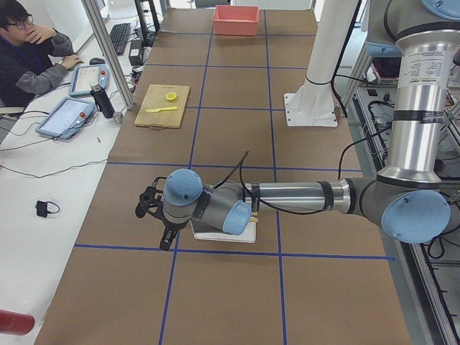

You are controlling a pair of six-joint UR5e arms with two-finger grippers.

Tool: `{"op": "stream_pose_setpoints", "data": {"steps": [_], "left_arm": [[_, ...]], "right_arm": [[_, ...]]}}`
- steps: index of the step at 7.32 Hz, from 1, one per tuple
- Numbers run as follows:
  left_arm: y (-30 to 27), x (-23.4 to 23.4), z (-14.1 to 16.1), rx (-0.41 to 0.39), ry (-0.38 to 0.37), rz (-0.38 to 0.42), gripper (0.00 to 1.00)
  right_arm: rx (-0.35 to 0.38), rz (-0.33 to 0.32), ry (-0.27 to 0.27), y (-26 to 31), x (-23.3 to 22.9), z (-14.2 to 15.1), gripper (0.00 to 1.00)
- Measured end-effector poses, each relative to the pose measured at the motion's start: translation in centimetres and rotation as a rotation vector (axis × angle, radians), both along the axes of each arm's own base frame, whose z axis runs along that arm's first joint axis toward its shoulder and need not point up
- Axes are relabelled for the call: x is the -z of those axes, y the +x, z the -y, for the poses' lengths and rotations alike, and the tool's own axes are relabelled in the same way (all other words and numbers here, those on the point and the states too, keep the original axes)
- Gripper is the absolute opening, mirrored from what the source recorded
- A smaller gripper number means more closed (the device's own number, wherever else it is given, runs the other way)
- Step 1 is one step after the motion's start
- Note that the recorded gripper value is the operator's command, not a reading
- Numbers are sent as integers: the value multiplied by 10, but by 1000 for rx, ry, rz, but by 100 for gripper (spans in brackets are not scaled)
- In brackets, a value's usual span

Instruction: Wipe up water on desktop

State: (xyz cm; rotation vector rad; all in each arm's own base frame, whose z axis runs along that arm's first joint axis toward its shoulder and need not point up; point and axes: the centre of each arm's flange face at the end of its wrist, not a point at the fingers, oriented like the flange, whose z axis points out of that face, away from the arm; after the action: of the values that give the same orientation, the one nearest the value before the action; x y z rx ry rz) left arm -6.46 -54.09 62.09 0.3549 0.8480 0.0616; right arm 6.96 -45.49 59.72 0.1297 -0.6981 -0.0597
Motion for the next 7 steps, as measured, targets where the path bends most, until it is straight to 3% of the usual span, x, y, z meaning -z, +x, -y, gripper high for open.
{"op": "stream_pose_setpoints", "data": {"steps": [3, 5, 7], "left_arm": [[56, 4, 3, 85, -172, -88, 98], [85, 1, -11, 115, -204, -138, 81], [96, -4, -24, 112, -207, -155, 71]], "right_arm": [[0, -1, 4, 0, 1, 0, 100], [0, -1, 5, 0, 2, 0, 100], [-1, -2, 12, 0, 2, 0, 100]]}}
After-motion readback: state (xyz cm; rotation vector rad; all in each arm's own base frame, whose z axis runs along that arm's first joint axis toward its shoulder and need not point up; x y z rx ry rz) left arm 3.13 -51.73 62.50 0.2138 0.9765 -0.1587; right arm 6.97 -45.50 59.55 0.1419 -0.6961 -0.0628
